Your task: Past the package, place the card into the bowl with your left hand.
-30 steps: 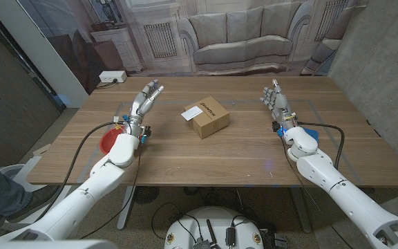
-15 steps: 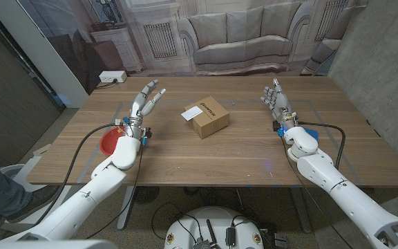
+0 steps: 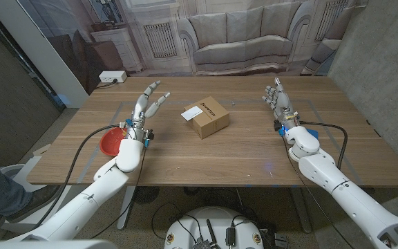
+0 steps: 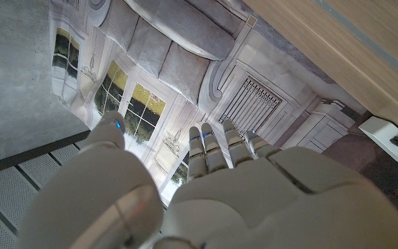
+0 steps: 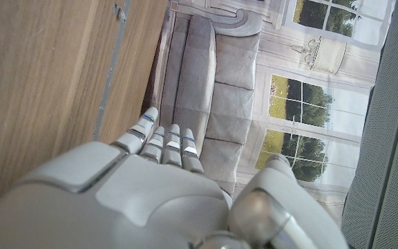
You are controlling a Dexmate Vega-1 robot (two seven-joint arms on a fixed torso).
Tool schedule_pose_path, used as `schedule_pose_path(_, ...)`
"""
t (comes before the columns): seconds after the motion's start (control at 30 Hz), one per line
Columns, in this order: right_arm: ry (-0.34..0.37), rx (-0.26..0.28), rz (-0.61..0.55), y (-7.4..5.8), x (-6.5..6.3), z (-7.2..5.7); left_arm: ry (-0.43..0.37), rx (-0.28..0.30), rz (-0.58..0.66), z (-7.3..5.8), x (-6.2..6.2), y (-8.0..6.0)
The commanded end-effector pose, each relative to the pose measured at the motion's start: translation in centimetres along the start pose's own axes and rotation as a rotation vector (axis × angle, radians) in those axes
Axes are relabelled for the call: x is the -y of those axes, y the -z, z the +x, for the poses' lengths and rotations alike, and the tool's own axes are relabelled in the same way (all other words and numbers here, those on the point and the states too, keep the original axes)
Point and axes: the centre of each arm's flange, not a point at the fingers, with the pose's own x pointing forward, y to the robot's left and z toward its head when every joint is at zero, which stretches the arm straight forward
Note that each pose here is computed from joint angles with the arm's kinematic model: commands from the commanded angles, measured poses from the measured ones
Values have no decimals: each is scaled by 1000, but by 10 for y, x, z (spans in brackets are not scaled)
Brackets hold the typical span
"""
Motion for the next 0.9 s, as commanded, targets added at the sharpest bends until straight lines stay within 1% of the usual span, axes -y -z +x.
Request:
schedule_pose_path(0.03, -5, 1, 0, -2, -2, 3, -23, 37, 110, -7, 1, -9)
schedule_pose_path(0.23, -11, 3, 4, -3, -5, 6, -37, 48, 182, -10, -2, -14)
schedule_pose_path(0.43, -9, 4, 13, -2, -5, 6, -54, 60, 246, -14, -6, -20)
schedule_pose_path(0.63, -10, 10, 15, -2, -4, 6, -80, 91, 367, -20, -5, -30)
schedule_pose_path(0.9, -13, 10, 15, -2, -4, 6, -93, 102, 444, -25, -4, -35)
